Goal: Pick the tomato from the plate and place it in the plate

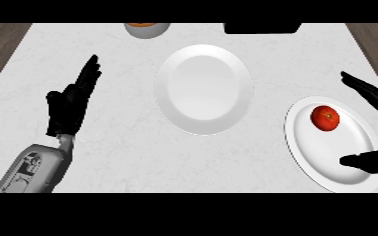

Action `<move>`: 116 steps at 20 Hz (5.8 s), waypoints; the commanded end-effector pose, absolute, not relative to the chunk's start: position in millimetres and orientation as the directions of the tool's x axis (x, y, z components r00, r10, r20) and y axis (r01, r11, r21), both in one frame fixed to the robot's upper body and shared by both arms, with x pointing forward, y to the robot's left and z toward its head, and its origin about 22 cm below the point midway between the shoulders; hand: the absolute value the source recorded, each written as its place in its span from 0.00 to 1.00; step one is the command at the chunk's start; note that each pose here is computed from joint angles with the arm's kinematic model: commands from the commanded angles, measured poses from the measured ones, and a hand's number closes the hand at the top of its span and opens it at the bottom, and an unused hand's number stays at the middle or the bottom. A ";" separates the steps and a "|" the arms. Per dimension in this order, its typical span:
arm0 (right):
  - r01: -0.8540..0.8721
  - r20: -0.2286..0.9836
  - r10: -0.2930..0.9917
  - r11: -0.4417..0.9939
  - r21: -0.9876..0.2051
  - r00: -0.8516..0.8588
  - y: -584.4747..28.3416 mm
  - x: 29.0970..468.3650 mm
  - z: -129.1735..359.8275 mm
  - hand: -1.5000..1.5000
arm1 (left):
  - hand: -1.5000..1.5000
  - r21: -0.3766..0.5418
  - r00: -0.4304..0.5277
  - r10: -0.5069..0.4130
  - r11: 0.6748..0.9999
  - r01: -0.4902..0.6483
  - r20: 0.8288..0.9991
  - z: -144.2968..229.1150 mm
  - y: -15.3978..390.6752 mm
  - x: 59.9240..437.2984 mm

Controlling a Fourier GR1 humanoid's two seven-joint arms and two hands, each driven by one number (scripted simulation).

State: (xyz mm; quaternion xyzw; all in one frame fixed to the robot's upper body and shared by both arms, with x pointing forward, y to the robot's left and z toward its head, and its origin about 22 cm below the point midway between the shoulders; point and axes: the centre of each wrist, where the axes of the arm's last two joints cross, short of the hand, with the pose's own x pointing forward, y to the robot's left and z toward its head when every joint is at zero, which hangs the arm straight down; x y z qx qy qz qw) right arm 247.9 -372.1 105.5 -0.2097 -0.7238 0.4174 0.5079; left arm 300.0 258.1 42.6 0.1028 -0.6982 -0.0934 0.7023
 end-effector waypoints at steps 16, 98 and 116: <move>-0.385 0.343 0.928 0.266 -0.884 -0.148 -357.3 283.1 133.7 0.00 | 0.50 0.285 -0.020 -0.285 0.959 -0.007 0.958 45.0 258.4 311.6; 0.120 0.408 0.912 0.401 -0.908 0.039 -82.6 355.4 101.1 1.00 | 0.50 0.275 -0.009 -0.275 0.961 0.013 0.962 28.0 244.0 290.4; 0.105 0.728 0.678 0.720 -0.686 0.104 -78.5 392.4 34.0 0.00 | 0.50 0.276 -0.031 -0.275 0.960 0.047 0.961 39.3 255.8 302.4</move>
